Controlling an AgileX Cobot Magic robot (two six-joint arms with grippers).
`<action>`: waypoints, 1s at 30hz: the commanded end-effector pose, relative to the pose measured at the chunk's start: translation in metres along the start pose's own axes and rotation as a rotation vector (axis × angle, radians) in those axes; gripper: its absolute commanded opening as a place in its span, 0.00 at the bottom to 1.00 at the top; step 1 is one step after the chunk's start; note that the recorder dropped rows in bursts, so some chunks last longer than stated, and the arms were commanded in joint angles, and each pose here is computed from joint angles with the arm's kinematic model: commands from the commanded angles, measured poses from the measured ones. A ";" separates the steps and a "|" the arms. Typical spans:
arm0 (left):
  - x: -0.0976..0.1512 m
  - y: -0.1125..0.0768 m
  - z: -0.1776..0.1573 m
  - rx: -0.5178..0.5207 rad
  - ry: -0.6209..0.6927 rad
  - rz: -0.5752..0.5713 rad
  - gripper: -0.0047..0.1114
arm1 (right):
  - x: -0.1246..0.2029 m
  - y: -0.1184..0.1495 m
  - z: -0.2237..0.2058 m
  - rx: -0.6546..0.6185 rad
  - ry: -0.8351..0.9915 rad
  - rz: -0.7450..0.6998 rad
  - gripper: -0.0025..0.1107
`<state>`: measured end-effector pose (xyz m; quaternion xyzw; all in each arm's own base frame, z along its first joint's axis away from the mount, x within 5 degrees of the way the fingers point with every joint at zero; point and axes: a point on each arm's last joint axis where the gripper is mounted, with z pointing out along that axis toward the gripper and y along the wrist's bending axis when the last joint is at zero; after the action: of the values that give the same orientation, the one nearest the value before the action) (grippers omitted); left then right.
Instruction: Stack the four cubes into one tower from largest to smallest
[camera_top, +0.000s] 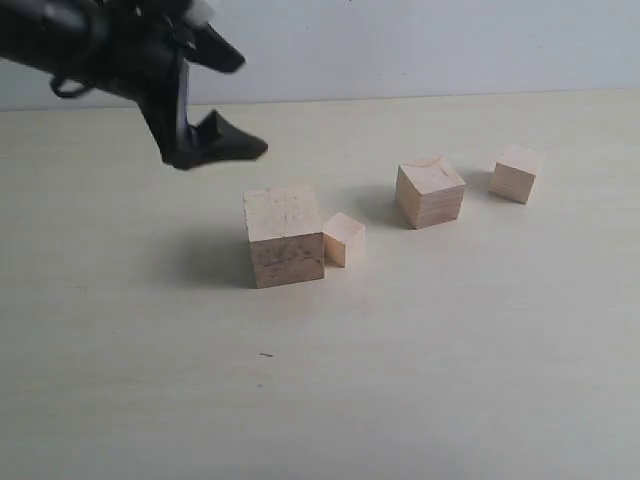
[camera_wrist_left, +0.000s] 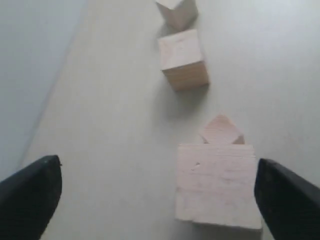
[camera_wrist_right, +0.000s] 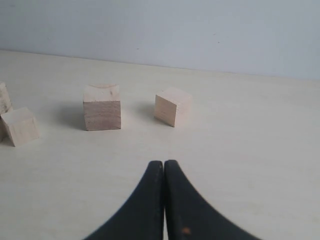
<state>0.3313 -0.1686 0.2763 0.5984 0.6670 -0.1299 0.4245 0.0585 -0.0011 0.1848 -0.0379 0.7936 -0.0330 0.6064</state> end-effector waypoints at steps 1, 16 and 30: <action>-0.028 0.024 -0.076 -0.419 0.005 -0.145 0.66 | 0.001 0.000 0.001 0.003 0.004 0.002 0.02; 0.022 -0.025 -0.080 -0.056 0.244 -0.931 0.04 | 0.001 0.000 0.001 0.003 0.004 0.002 0.02; 0.058 -0.108 0.033 -0.080 0.261 -0.991 0.04 | 0.001 0.000 0.001 0.003 0.004 0.002 0.02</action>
<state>0.2478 -0.1706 0.1901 0.2226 0.9226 -0.2243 0.2212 0.0585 -0.0011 0.1848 -0.0379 0.7936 -0.0330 0.6064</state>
